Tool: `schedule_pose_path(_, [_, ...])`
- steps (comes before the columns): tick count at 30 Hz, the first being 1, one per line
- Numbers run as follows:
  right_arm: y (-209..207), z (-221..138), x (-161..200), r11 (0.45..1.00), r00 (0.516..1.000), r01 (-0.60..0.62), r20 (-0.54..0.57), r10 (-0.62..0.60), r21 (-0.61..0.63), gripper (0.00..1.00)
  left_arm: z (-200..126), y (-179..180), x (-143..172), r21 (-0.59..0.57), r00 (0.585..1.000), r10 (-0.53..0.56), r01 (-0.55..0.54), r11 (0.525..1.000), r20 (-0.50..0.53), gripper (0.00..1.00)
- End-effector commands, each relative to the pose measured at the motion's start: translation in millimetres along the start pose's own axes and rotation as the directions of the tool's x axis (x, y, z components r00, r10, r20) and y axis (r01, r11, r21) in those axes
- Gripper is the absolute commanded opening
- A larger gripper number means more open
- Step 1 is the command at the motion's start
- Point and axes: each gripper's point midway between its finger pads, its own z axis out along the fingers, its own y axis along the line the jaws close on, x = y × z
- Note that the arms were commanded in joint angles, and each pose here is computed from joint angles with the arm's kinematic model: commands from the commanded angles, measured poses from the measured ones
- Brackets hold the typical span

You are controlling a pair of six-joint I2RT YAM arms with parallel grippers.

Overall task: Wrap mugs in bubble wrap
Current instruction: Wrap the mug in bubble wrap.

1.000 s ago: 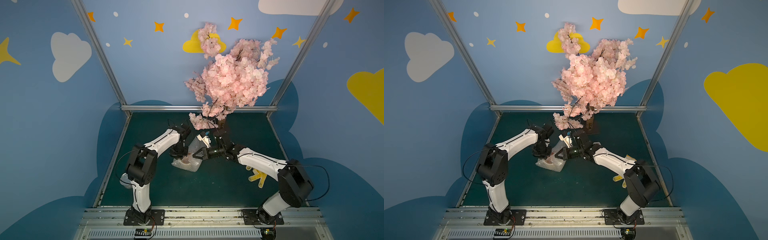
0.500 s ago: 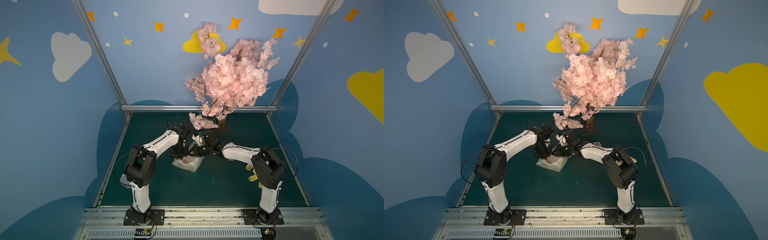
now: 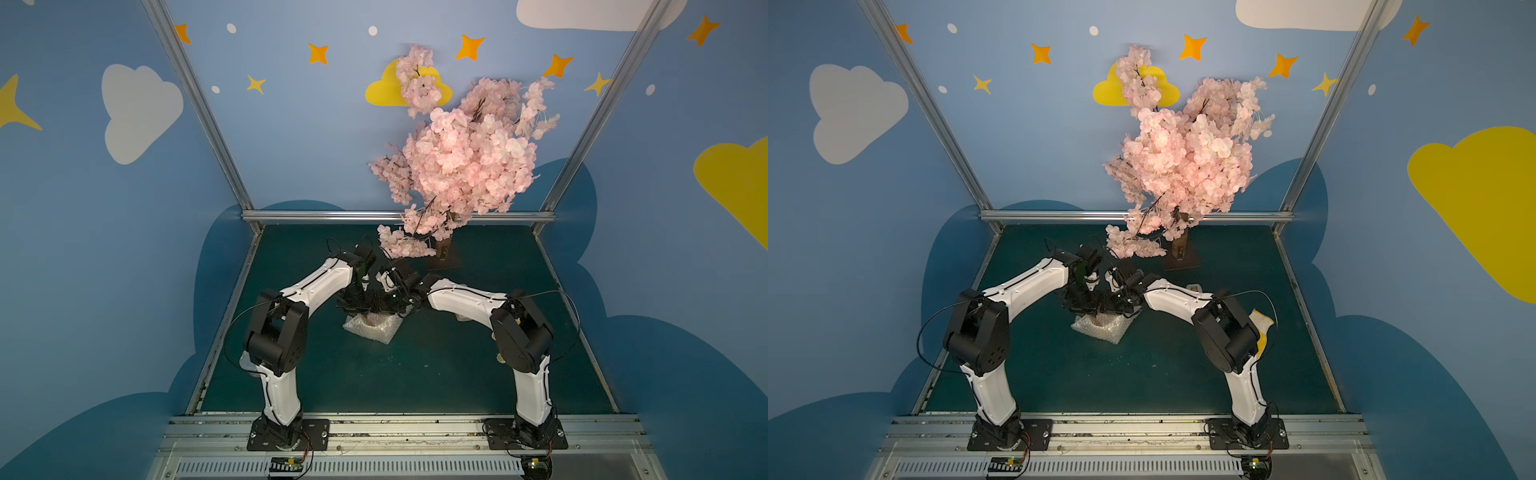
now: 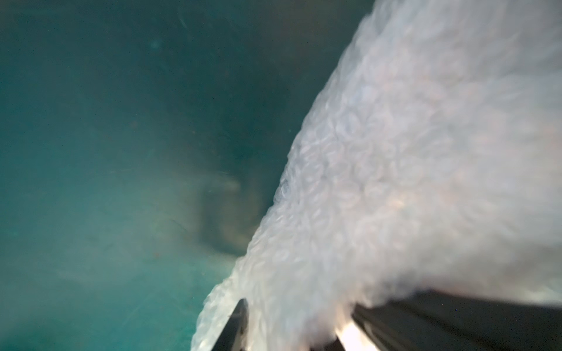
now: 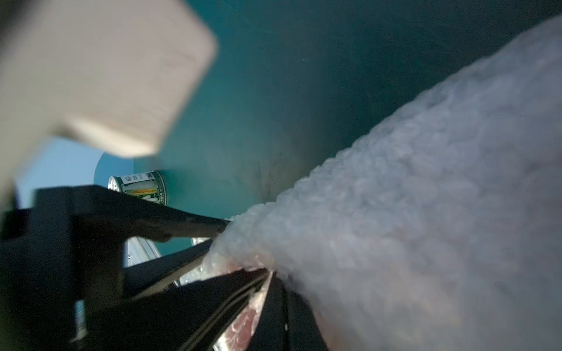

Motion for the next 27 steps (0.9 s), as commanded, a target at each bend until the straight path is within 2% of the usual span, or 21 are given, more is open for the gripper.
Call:
schedule_pose_path(1, [-26, 11, 17, 0.990, 0.996, -0.073, -0.039, 0.078, 0.124, 0.00, -44, -8, -8, 0.047, 0.995, -0.001, -0.004, 0.999, 0.104, 0.46])
schedule_pose_path(4, [-24, 8, 15, 0.984, 0.992, -0.117, -0.019, 0.121, 0.136, 0.00, -62, -3, -1, 0.032, 0.992, -0.022, 0.019, 0.999, 0.122, 0.54])
schedule_pose_path(7, [-26, 6, 14, 0.971, 0.982, -0.186, 0.009, 0.187, 0.149, 0.00, -69, -2, 18, 0.056, 0.992, -0.090, 0.085, 0.995, 0.087, 0.56])
schedule_pose_path(11, [-28, 6, 12, 0.950, 0.959, -0.283, 0.066, 0.277, 0.130, 0.00, -58, -8, 50, 0.118, 0.976, -0.217, 0.218, 0.969, -0.020, 0.57])
schedule_pose_path(14, [-32, 7, 13, 0.933, 0.941, -0.335, 0.106, 0.322, 0.130, 0.00, -43, -17, 60, 0.199, 0.953, -0.302, 0.303, 0.932, -0.038, 0.58])
schedule_pose_path(19, [-33, 9, 16, 0.907, 0.908, -0.404, 0.175, 0.382, 0.119, 0.00, -33, -8, 60, 0.220, 0.910, -0.414, 0.399, 0.890, 0.024, 0.59])
schedule_pose_path(21, [-33, 10, 17, 0.896, 0.894, -0.427, 0.205, 0.397, 0.125, 0.00, -34, -7, 54, 0.237, 0.900, -0.434, 0.412, 0.880, 0.048, 0.60])
schedule_pose_path(23, [-30, 12, 16, 0.894, 0.888, -0.433, 0.226, 0.401, 0.118, 0.00, -34, -8, 46, 0.272, 0.888, -0.457, 0.429, 0.862, 0.047, 0.65])
schedule_pose_path(27, [-31, 15, 18, 0.878, 0.869, -0.465, 0.248, 0.429, 0.110, 0.00, -33, -12, 29, 0.306, 0.876, -0.479, 0.442, 0.843, 0.055, 0.66])
